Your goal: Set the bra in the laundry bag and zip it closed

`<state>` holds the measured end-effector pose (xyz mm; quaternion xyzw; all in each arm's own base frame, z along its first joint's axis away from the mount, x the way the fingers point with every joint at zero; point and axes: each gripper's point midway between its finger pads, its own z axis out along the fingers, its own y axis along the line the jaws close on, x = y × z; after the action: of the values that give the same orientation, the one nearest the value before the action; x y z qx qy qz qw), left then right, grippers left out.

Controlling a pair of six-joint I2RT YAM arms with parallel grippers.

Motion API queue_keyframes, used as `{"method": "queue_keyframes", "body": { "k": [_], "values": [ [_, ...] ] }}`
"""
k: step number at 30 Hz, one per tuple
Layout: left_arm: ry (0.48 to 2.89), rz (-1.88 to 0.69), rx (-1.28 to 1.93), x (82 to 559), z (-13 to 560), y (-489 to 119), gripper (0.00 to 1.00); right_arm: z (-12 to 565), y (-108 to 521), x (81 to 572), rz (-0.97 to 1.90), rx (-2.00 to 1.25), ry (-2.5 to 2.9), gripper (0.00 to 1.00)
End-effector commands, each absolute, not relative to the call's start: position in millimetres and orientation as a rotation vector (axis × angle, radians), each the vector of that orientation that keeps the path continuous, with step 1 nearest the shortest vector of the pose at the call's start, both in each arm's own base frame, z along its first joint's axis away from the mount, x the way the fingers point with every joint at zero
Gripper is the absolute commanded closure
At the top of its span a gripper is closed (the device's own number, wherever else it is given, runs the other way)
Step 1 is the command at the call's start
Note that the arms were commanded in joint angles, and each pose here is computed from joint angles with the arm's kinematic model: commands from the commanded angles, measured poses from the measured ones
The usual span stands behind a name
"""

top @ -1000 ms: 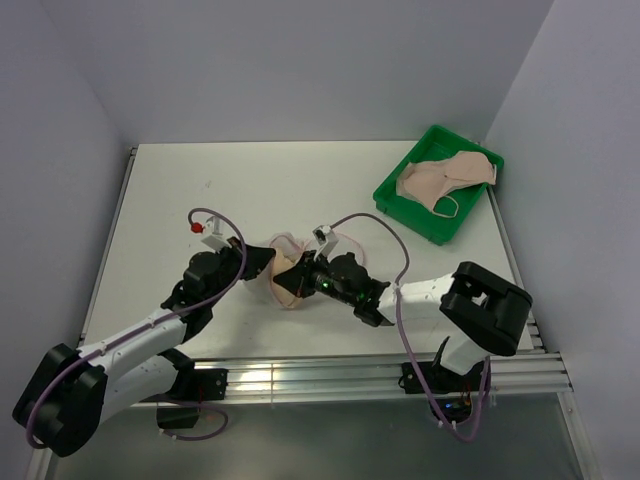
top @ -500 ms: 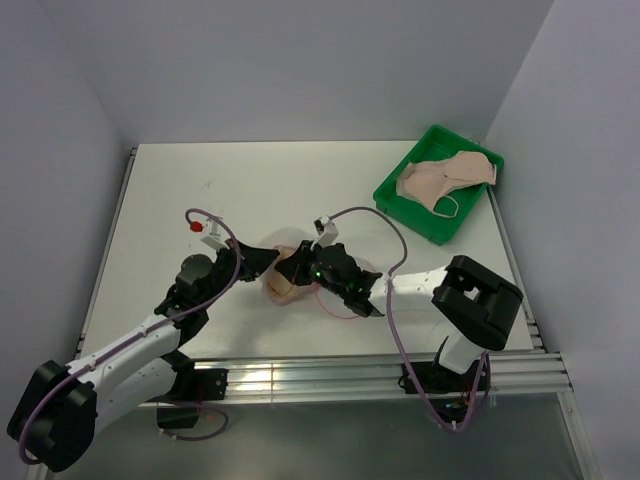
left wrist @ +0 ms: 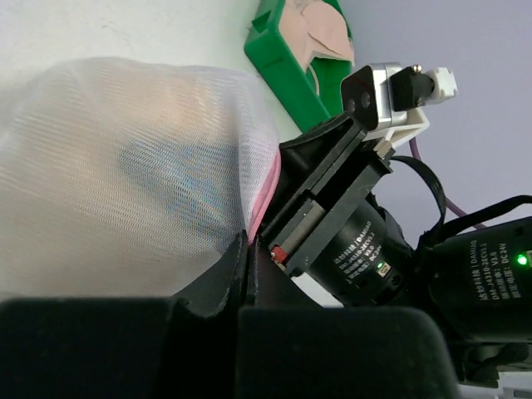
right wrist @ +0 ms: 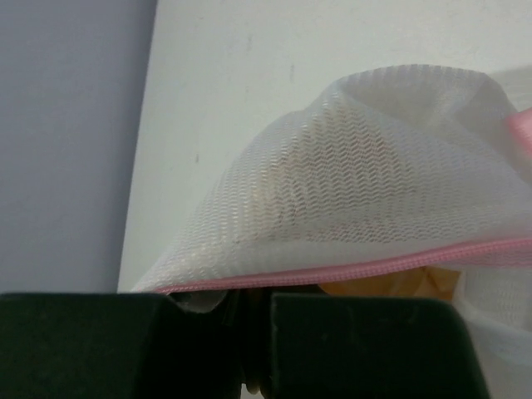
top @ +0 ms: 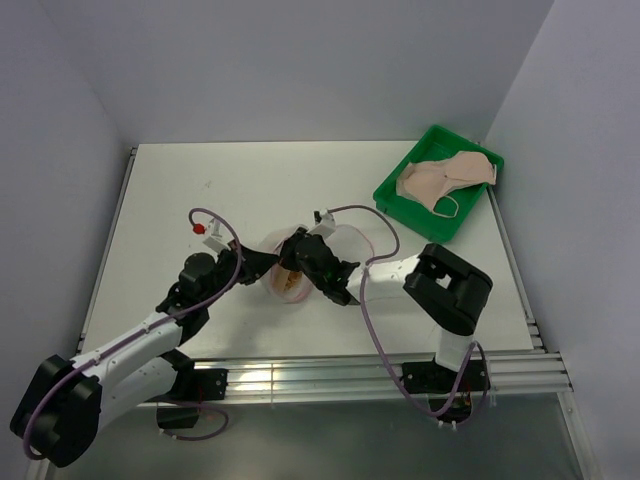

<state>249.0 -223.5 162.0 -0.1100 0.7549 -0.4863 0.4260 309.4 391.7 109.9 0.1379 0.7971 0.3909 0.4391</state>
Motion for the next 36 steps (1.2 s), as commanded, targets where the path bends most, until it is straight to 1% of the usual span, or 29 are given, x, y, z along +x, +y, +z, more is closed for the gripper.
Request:
{"method": "queue_keyframes", "body": {
  "k": [1,2,3,5,6,7,8,9,12,13,15,20,23,28,30,31,33,35,36],
  "values": [
    [1.882,-1.342,-0.232,238,180,-239,1.00,115,393,332,0.912,0.444,1.922,1.00],
    [1.885,-1.340,-0.237,238,180,-239,1.00,112,393,332,0.906,0.443,1.927,1.00],
    [1.888,-1.335,-0.244,239,180,-238,1.00,107,391,330,0.894,0.416,1.940,0.98],
    [1.907,-1.288,-0.282,244,174,-232,1.00,111,392,326,0.891,0.360,1.947,0.84],
    [1.906,-1.268,-0.298,246,174,-228,1.00,113,392,324,0.881,0.332,1.957,0.66],
    [1.903,-1.253,-0.311,248,175,-225,1.00,121,392,321,0.874,0.268,1.963,0.55],
    [1.903,-1.220,-0.339,253,172,-219,1.00,117,387,317,0.833,0.231,2.003,0.47],
    [1.894,-1.208,-0.348,256,174,-217,1.00,129,385,314,0.827,0.175,1.992,0.34],
    [1.881,-1.171,-0.375,263,176,-208,1.00,131,378,303,0.796,0.081,2.050,0.20],
    [1.873,-1.164,-0.378,265,178,-207,1.00,139,375,300,0.793,0.043,2.050,0.19],
    [1.869,-1.149,-0.384,267,179,-204,1.00,136,372,290,0.792,-0.033,2.098,0.13],
    [1.872,-1.121,-0.401,271,178,-197,1.00,135,360,271,0.782,-0.170,2.166,0.04],
    [1.877,-1.108,-0.408,273,173,-192,1.00,140,353,262,0.838,-0.211,2.179,0.01],
    [1.874,-1.096,-0.396,273,172,-188,1.00,152,336,255,0.887,-0.272,2.182,0.01],
    [1.862,-1.080,-0.387,274,175,-185,1.00,154,319,262,0.882,-0.237,2.175,0.02],
    [1.860,-1.077,-0.383,274,176,-185,1.00,153,312,267,0.866,-0.217,2.176,0.03],
    [1.855,-1.063,-0.376,274,177,-183,1.00,141,283,284,0.792,-0.133,2.189,0.09],
    [1.859,-1.055,-0.368,275,177,-183,1.00,125,254,302,0.699,-0.050,2.207,0.21],
    [1.863,-1.055,-0.364,275,176,-184,1.00,114,246,307,0.655,-0.031,2.228,0.29]
  ]
}}
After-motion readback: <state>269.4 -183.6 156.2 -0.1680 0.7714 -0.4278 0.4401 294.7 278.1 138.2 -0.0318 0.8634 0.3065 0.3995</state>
